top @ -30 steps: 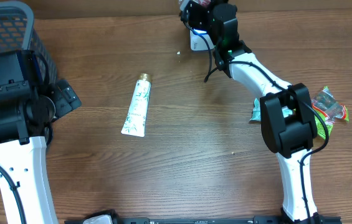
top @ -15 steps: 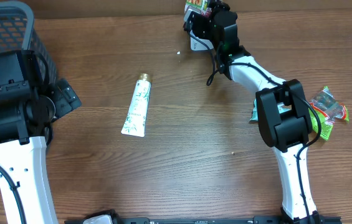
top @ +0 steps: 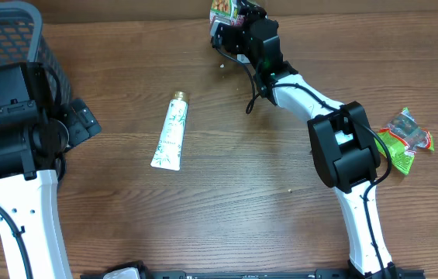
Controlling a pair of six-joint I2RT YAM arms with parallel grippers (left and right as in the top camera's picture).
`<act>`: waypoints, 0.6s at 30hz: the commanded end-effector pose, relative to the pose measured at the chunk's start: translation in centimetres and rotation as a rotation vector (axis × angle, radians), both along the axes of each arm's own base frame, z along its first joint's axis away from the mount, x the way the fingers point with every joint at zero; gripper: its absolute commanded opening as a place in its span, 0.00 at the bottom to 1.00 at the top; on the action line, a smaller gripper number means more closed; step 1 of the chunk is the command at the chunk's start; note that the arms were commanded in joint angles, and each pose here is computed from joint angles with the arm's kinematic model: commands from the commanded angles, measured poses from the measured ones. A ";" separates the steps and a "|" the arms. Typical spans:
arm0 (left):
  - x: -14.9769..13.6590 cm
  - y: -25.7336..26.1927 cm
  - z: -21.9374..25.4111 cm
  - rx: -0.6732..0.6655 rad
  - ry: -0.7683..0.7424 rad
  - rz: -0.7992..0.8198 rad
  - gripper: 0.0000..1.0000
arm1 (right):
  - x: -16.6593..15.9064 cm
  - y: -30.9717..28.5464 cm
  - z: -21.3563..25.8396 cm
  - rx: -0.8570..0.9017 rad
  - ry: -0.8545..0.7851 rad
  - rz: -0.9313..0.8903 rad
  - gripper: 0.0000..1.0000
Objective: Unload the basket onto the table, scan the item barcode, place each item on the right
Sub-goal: 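Hold the cup's barcode against the scanner window with the right gripper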
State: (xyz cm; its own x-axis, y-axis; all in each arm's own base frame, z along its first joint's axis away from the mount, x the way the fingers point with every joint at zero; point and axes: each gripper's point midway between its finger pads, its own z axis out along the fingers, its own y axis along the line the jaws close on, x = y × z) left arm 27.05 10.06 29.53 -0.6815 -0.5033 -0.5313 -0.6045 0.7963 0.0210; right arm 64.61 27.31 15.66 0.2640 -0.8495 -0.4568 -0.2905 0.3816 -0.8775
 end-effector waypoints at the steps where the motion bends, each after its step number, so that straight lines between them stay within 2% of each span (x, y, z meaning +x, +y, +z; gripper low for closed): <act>1: 0.0 0.1 0.1 -0.005 -0.010 0.015 1.00 | 0.5 -0.6 1.0 0.007 -0.023 -0.023 0.35; 14: 0.0 0.1 0.1 -0.005 -0.011 0.015 1.00 | 0.3 -0.4 1.2 0.043 -0.006 -0.027 0.36; 18: 0.0 0.1 0.1 -0.005 -0.011 0.015 1.00 | -0.1 -0.6 4.2 0.165 0.017 -0.041 0.36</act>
State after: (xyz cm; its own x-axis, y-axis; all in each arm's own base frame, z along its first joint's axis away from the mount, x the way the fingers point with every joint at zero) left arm 27.05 10.07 29.52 -0.6816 -0.5033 -0.5311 -0.6046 0.7962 0.0214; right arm 64.64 27.02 15.16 0.2282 -0.8337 -0.5030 -0.3159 0.4253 -0.8482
